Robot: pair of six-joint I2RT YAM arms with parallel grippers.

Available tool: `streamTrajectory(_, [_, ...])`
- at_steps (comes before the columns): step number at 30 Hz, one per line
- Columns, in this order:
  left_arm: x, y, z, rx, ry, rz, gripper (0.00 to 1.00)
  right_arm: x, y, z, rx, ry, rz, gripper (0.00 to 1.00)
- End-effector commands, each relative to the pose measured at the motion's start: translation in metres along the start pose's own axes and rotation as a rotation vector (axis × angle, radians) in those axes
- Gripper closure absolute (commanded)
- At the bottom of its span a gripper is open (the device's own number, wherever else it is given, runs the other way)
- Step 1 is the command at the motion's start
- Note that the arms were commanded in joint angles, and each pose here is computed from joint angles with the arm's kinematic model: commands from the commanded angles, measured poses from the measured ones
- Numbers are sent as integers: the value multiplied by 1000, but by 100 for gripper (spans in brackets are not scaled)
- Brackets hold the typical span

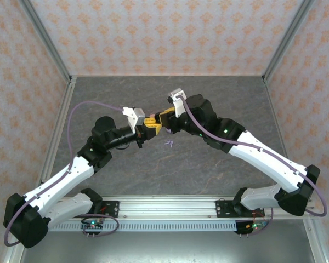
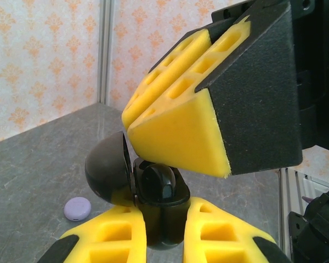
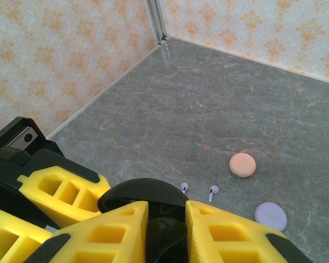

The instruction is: Insert the wireless bluetooth earbuds into the charging case

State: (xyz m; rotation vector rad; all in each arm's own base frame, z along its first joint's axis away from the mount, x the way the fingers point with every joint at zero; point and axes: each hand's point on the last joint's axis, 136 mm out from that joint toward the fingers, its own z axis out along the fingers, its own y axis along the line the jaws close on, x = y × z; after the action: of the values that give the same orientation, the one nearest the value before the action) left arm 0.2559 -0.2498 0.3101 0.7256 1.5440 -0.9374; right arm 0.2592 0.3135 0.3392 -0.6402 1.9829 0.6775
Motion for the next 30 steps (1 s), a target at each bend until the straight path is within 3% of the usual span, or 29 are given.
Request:
streamTrajectory(1, [-24, -8, -1, 17, -60, 54, 100, -1, 8, -1, -30, 22, -4, 72])
streamTrajectory(10, [-24, -8, -2, 19, -62, 57, 100, -27, 12, -20, -75, -57, 34, 61])
streamTrajectory(16, [-25, -10, -2, 24, -65, 56, 100, -49, -1, -42, -92, -126, 85, 45])
streamTrajectory(18, [-25, -11, -2, 27, -67, 58, 100, -50, -10, -48, -113, -139, 130, 37])
streamTrajectory(24, [-28, -15, -3, 47, -73, 67, 100, -30, -11, -40, -303, -61, 242, 0])
streamTrajectory(30, [-29, -18, -2, 65, -73, 71, 100, -16, 13, -28, -480, 49, 286, 1])
